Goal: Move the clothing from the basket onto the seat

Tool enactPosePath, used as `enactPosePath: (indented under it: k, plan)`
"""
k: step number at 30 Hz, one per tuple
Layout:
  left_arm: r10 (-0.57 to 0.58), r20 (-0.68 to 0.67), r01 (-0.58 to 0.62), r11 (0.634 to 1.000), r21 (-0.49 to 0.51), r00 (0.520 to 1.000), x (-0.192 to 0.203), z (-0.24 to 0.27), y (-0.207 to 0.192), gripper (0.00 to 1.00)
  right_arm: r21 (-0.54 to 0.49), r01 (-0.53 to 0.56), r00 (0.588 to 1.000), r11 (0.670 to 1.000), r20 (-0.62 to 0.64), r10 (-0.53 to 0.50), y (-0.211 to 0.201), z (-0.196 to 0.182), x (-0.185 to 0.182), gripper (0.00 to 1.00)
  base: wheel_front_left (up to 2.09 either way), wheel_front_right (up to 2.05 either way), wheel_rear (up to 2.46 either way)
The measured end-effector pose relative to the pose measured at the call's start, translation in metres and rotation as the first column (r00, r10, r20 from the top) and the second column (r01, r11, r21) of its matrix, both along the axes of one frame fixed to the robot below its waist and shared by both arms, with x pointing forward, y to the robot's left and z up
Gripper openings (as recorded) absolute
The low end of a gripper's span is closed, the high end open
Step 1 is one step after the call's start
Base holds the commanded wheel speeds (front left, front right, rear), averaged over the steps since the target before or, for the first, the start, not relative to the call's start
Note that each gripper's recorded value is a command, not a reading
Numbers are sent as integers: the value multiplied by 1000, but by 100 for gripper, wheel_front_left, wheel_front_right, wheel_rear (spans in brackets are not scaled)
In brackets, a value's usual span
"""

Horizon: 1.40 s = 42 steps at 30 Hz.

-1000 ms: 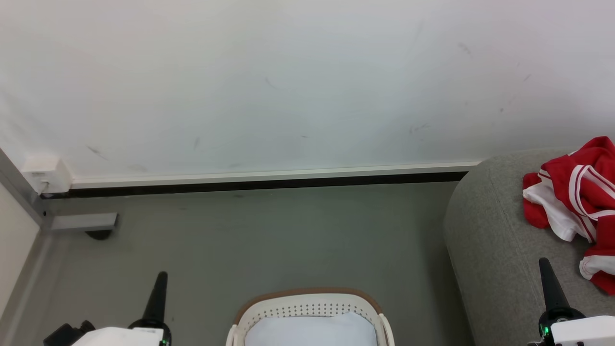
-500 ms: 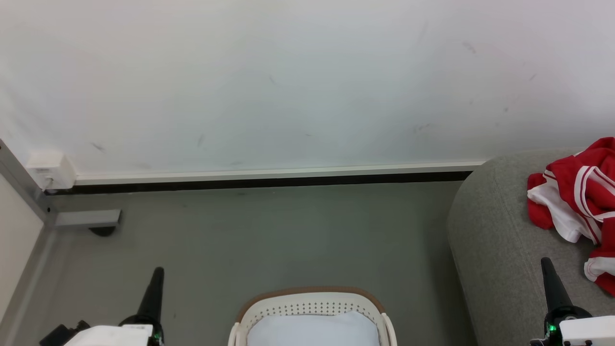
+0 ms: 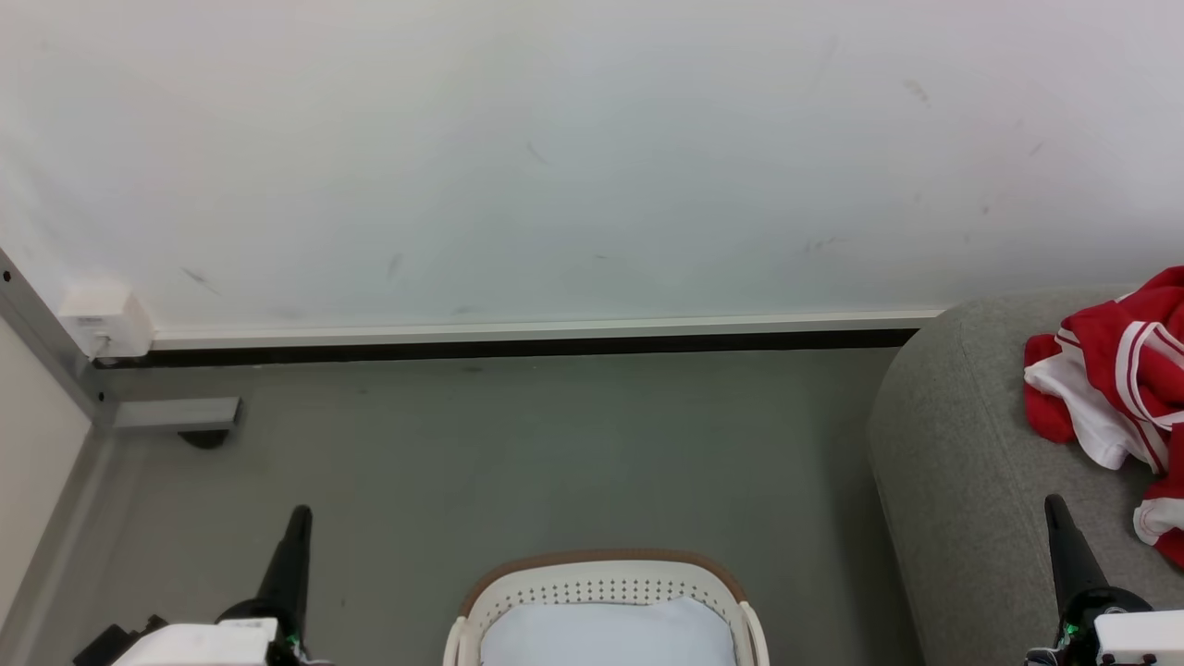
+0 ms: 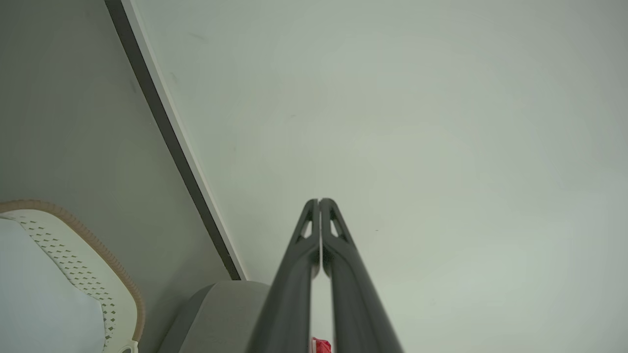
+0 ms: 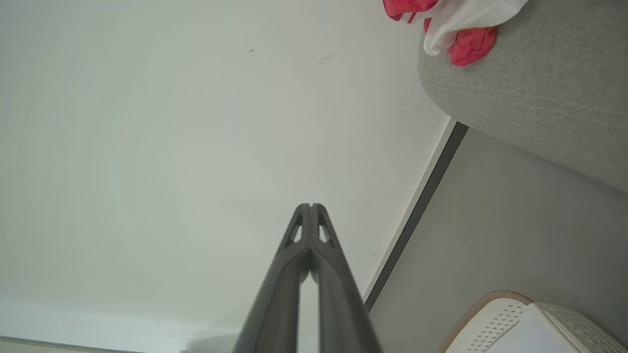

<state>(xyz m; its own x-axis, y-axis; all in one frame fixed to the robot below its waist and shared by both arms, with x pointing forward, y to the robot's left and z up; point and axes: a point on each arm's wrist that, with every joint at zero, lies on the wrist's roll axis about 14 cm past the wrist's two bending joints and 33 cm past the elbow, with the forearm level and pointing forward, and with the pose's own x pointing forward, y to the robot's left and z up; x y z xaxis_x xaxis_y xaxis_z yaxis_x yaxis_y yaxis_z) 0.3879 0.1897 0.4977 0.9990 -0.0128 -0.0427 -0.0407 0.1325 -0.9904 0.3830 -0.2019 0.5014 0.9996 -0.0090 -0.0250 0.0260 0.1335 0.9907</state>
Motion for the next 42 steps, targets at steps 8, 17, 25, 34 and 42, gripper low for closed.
enactPosePath:
  k: [8,17,25,34,42]
  plan:
    - [5,9,-5,998,-55,1000,0,2,3,0,49,-2,1000,999,4,2,0,0,1,0,0,0,0]
    - [13,21,-11,994,-111,1000,0,4,7,0,102,-5,1000,995,9,4,1,1,3,0,0,0,0]
    - [18,27,-14,991,-133,999,0,6,9,0,137,-7,1000,991,14,5,2,2,4,0,0,0,0]
    - [18,27,-14,991,-133,999,0,6,9,0,137,-7,1000,991,14,5,2,2,4,0,0,0,0]
    - [18,28,-14,991,-133,999,0,6,9,0,137,-7,1000,991,14,5,2,2,4,0,0,0,0]
